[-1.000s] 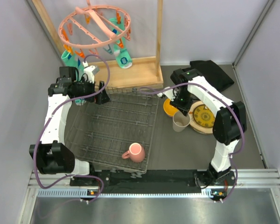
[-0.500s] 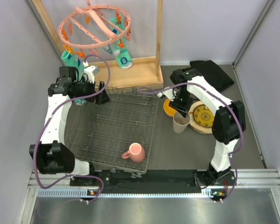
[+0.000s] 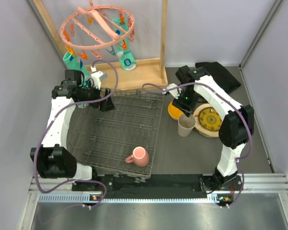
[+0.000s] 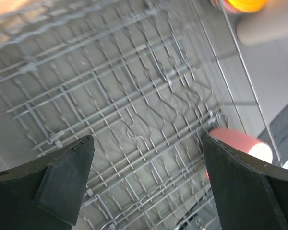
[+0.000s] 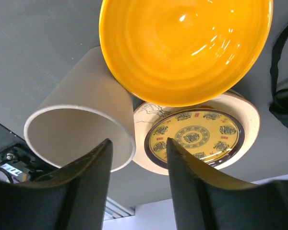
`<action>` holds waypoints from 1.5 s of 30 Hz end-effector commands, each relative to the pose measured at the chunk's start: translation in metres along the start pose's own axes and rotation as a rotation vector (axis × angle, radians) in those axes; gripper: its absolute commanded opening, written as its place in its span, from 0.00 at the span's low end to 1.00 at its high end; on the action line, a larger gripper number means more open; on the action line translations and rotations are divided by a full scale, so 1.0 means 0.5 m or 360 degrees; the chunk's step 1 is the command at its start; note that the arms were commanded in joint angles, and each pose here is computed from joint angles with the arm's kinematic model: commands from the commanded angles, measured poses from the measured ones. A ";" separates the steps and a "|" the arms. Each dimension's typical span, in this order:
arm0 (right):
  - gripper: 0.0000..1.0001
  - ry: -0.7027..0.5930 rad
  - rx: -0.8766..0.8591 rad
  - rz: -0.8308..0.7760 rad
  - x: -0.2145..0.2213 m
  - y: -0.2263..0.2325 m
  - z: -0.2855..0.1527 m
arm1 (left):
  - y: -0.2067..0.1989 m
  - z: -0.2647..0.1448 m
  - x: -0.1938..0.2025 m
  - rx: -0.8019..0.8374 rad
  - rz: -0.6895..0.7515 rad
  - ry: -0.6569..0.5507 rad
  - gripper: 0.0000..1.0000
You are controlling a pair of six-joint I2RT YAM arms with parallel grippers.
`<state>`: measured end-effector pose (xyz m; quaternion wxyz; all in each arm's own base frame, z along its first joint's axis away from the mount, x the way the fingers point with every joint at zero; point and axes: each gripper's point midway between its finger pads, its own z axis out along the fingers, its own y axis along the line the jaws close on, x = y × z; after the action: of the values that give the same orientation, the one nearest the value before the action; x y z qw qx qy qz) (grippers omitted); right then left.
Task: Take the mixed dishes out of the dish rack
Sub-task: Place the cup at the center of the board, then pick up the cup from the dish rack.
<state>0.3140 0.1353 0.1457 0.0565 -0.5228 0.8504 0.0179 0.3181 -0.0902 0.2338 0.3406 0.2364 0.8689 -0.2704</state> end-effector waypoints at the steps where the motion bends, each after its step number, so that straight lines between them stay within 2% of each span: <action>1: 0.56 0.0083 -0.0140 0.0020 0.071 0.085 -0.110 | -0.076 0.016 0.056 0.0097 0.0294 0.0184 0.98; 6: 0.57 -0.0098 -0.0126 0.0034 0.050 0.101 -0.154 | -0.152 0.018 0.108 0.0141 0.0606 0.0280 0.98; 11: 0.58 -0.0334 -0.0092 0.0059 0.028 0.119 -0.208 | -0.181 0.005 0.181 0.0202 0.0725 0.0394 0.98; 16: 0.58 -0.0486 -0.0063 0.0073 0.021 0.128 -0.248 | -0.205 0.037 0.274 0.0215 0.0872 0.0478 0.95; 20: 0.58 -0.0607 -0.0073 0.0112 0.020 0.127 -0.281 | -0.218 0.046 0.291 0.0219 0.1010 0.0405 0.95; 25: 0.58 -0.0751 -0.0053 0.0195 0.029 0.106 -0.313 | -0.231 0.075 0.305 0.0269 0.1021 0.0438 0.95; 37: 0.58 -0.0773 -0.0015 0.0245 0.063 0.104 -0.302 | -0.292 0.125 0.363 0.0389 0.1132 0.0567 0.92; 45: 0.57 -0.0769 -0.0032 0.0268 0.067 0.100 -0.290 | -0.280 0.142 0.385 0.0342 0.1148 0.0617 0.90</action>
<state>0.2763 0.1223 0.2874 0.2934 -0.4328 0.8417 0.1348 0.1339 -0.1906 0.0982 0.2054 0.6108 0.7425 -0.1828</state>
